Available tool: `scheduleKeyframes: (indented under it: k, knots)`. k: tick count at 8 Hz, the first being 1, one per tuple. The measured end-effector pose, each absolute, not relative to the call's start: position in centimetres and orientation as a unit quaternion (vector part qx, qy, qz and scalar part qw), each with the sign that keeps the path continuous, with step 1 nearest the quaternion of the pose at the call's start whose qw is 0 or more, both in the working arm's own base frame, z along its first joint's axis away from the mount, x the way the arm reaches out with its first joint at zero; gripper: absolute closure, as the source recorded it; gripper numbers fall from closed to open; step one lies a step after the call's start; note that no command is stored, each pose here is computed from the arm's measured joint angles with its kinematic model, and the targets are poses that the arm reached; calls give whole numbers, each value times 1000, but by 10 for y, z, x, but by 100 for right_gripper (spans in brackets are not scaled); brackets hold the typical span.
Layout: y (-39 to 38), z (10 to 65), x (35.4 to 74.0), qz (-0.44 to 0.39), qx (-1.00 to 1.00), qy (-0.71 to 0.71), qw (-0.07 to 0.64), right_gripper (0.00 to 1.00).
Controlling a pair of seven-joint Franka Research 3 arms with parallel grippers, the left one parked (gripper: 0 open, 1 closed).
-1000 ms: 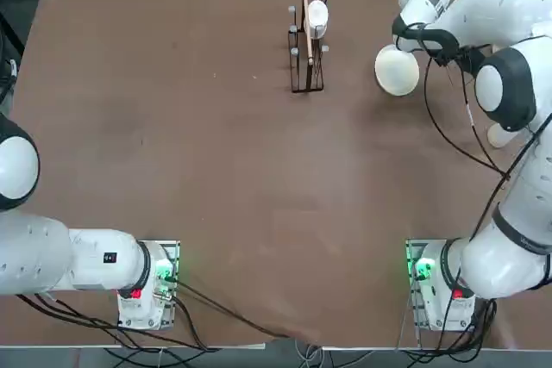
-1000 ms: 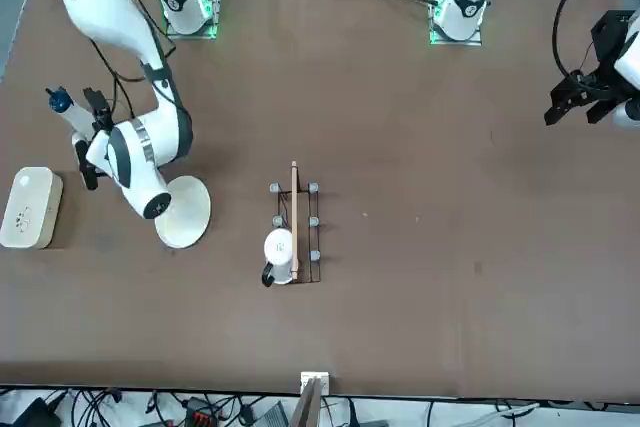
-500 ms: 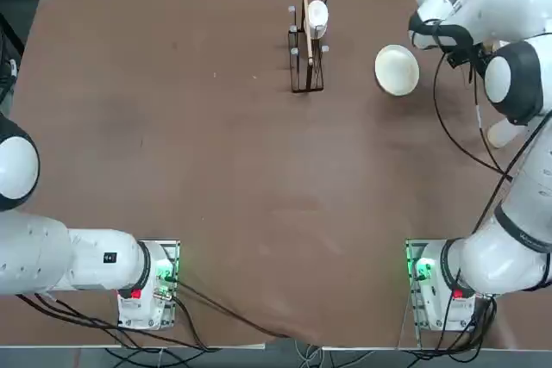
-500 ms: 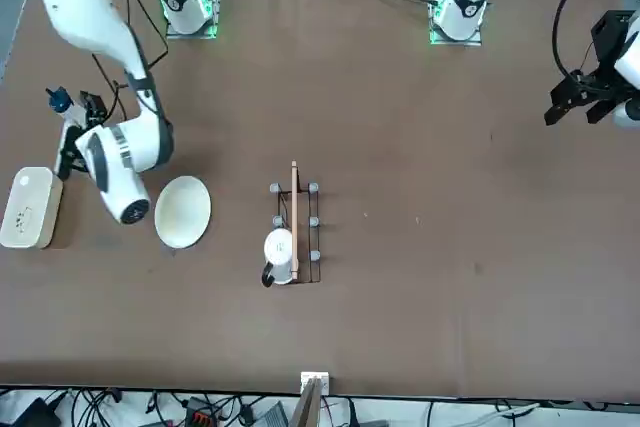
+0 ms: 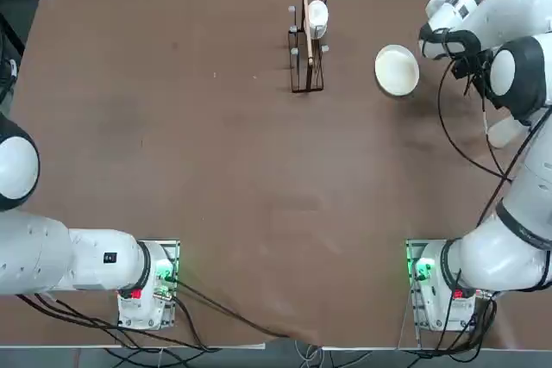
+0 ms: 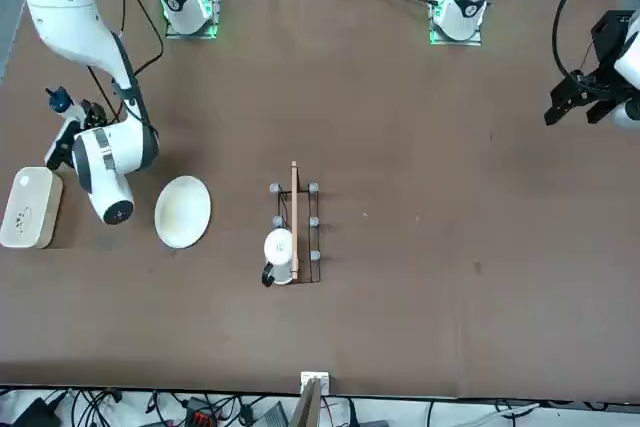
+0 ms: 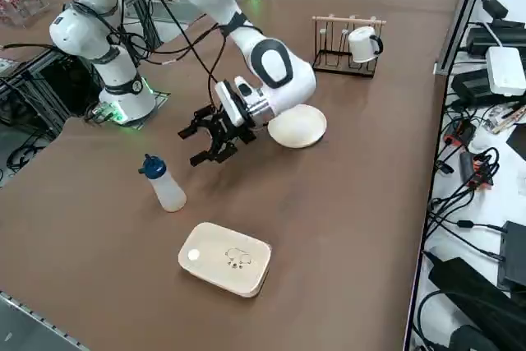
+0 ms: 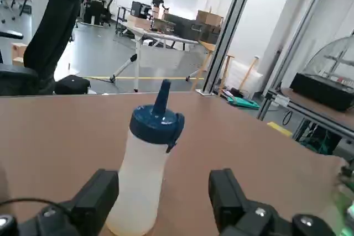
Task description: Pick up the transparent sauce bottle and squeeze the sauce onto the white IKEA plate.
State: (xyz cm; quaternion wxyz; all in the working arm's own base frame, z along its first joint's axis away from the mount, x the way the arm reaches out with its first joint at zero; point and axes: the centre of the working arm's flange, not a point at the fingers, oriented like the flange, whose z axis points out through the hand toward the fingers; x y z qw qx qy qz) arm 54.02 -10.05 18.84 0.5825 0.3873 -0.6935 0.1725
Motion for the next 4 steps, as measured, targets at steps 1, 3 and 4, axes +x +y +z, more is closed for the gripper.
scheduleKeyframes:
  k: [1, 3, 4]
  knots:
    - [-106, 172, 532, 190, 378, -690, 587, 0]
    - [-121, 145, 517, 217, 366, -679, 598, 0]
    - [-130, 137, 508, 232, 361, -673, 602, 0]
